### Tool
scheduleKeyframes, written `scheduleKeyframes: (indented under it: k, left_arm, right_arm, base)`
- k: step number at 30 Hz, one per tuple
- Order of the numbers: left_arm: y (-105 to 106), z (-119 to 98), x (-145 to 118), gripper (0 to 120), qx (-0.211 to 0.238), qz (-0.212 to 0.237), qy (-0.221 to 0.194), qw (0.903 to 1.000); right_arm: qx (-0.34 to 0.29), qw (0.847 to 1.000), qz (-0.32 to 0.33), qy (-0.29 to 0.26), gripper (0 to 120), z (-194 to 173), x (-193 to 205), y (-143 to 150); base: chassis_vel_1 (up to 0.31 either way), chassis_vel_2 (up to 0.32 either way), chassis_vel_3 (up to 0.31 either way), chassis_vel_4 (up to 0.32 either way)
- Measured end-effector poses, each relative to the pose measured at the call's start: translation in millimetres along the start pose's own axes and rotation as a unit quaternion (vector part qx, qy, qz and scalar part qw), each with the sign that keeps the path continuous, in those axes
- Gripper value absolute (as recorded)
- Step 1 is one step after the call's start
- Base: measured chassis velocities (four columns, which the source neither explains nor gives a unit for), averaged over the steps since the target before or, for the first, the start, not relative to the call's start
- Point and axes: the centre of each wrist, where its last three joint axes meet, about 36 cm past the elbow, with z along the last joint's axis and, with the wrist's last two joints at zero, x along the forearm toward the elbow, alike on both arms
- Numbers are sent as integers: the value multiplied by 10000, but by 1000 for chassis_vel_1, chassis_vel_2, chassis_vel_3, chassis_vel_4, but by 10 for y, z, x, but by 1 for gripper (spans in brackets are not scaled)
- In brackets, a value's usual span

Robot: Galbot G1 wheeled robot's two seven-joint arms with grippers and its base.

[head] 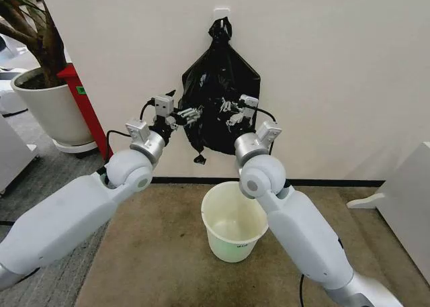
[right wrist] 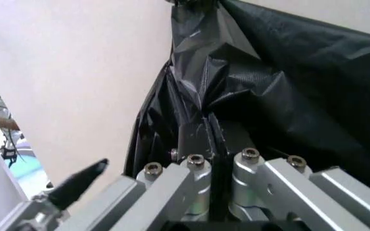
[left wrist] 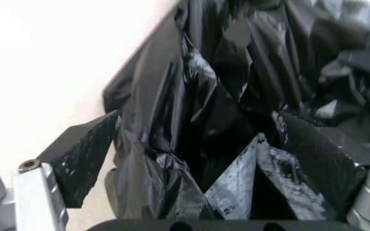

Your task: Place the garbage bag over the trash bin.

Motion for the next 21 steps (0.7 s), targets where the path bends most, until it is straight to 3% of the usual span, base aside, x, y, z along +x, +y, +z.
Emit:
scheduleKeyframes:
  k: [6,15,21]
  left_arm:
    - [-46,-60,-15,94,-252,111,280,9992]
    - [65,-209,3,94,-769,64,481,9959]
    - [50,-119,-52,94,-788,23,577,9952]
  right_arm:
    - [18,10000,62,-24,0,-9,13,-60]
    - [9,10000,84,-39,0,12,21,-90]
    - [0,10000,33,-42,0,12,30,-56]
  base:
    - [0,0,0,0]
    - [0,0,0,0]
    - [0,0,0,0]
